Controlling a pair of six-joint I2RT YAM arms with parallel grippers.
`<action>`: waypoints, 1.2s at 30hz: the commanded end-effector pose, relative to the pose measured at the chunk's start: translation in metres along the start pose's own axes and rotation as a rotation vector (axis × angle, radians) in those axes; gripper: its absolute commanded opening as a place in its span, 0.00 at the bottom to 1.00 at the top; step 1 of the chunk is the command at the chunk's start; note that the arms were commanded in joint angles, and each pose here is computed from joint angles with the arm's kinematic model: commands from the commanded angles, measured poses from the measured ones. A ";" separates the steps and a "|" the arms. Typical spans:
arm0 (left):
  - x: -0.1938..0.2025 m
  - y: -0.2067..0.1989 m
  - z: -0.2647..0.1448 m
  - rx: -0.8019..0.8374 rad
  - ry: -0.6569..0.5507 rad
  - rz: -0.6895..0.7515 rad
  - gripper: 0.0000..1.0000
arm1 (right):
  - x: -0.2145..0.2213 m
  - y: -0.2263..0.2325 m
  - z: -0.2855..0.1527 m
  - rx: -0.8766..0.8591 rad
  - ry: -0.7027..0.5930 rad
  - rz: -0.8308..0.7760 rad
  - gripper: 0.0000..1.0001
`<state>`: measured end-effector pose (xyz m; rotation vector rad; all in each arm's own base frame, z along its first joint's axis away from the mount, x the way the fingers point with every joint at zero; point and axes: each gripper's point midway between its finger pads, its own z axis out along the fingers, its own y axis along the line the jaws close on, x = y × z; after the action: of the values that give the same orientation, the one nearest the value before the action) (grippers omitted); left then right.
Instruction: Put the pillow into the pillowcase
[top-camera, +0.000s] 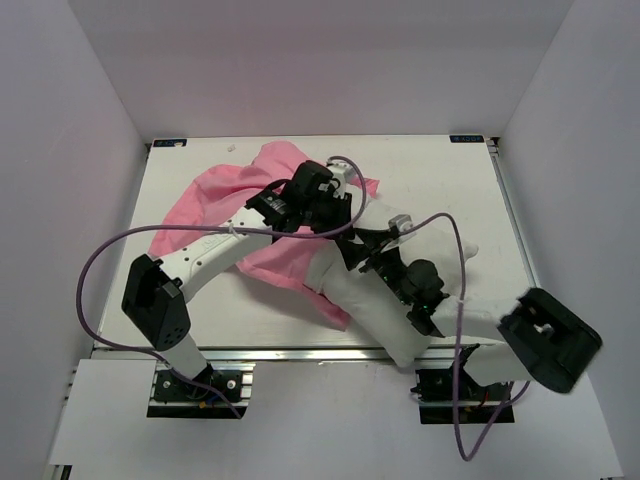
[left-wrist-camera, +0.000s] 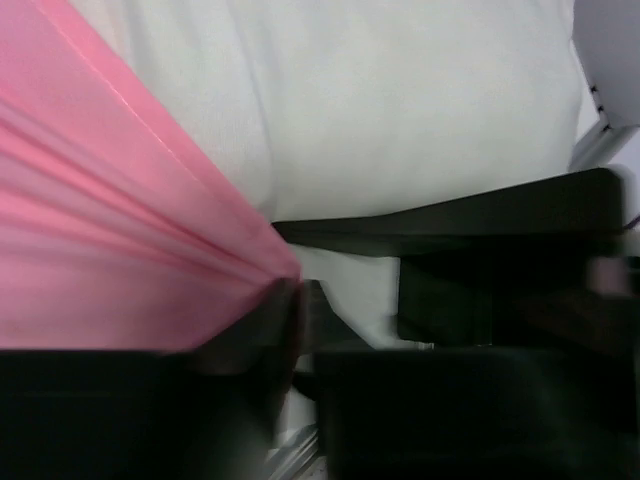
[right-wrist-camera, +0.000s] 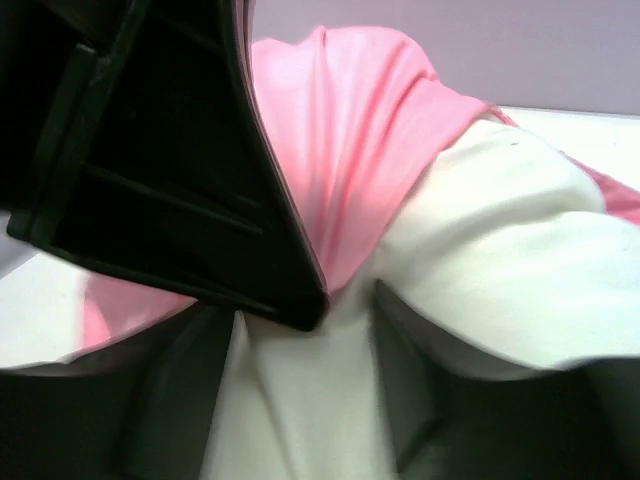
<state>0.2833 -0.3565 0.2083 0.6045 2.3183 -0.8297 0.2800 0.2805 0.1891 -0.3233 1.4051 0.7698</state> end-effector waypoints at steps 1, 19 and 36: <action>-0.003 0.015 -0.016 -0.048 0.003 -0.092 0.47 | 0.000 -0.002 -0.011 0.059 0.104 0.095 0.67; 0.005 0.036 -0.147 -0.274 -0.230 -0.228 0.98 | -0.025 0.030 -0.064 -0.200 0.666 -0.246 0.89; 0.140 0.049 -0.064 -0.054 -0.080 -0.481 0.96 | 0.061 0.023 -0.059 0.025 0.805 -0.457 0.89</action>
<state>0.1696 -0.2237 0.1220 -0.0298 2.5395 -0.8484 0.1999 0.2776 0.1274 -1.0942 1.9882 0.3006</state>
